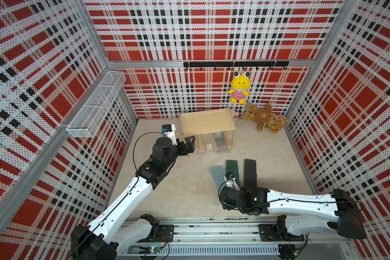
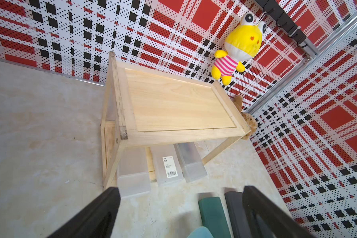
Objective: Remove the pencil cases from the shelf
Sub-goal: Place the pencil case at the center of the board.
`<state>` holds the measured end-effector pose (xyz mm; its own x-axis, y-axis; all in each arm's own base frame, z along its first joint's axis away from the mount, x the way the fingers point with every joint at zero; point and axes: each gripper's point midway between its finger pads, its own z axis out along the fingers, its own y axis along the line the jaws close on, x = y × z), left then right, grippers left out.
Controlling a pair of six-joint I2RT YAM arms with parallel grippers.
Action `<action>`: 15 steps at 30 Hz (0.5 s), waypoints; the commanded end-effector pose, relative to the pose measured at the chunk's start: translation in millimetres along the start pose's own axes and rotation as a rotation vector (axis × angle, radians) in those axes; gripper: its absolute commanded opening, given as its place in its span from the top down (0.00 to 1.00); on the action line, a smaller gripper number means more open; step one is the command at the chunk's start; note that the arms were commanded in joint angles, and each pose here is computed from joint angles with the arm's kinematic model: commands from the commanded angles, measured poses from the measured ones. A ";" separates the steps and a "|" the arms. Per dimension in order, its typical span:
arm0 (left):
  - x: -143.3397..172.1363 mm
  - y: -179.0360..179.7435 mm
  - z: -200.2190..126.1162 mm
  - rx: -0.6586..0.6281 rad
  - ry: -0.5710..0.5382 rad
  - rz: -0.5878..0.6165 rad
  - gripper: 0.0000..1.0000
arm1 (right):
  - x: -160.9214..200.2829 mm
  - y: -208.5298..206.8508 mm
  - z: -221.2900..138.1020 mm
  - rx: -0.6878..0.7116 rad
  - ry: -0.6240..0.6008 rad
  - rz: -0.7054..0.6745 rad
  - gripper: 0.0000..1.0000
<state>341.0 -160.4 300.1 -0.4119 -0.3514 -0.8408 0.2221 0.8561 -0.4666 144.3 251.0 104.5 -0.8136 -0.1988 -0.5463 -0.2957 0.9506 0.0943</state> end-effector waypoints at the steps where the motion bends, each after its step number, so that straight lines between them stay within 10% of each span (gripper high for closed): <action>1: -1.0 -0.2 -1.2 -0.011 -0.006 0.004 0.01 | -17.8 13.7 1.5 -0.036 -0.068 0.092 0.40; 15: 10.2 6.0 12.3 -0.030 0.023 0.017 0.01 | -16.4 28.9 45.1 -0.040 0.039 0.095 0.38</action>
<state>347.3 -161.8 283.1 -0.4407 -0.3341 -0.8331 0.1914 0.8718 -0.4509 167.9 282.5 76.1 -0.8545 -0.1383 -0.5006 -0.2351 0.9625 0.1353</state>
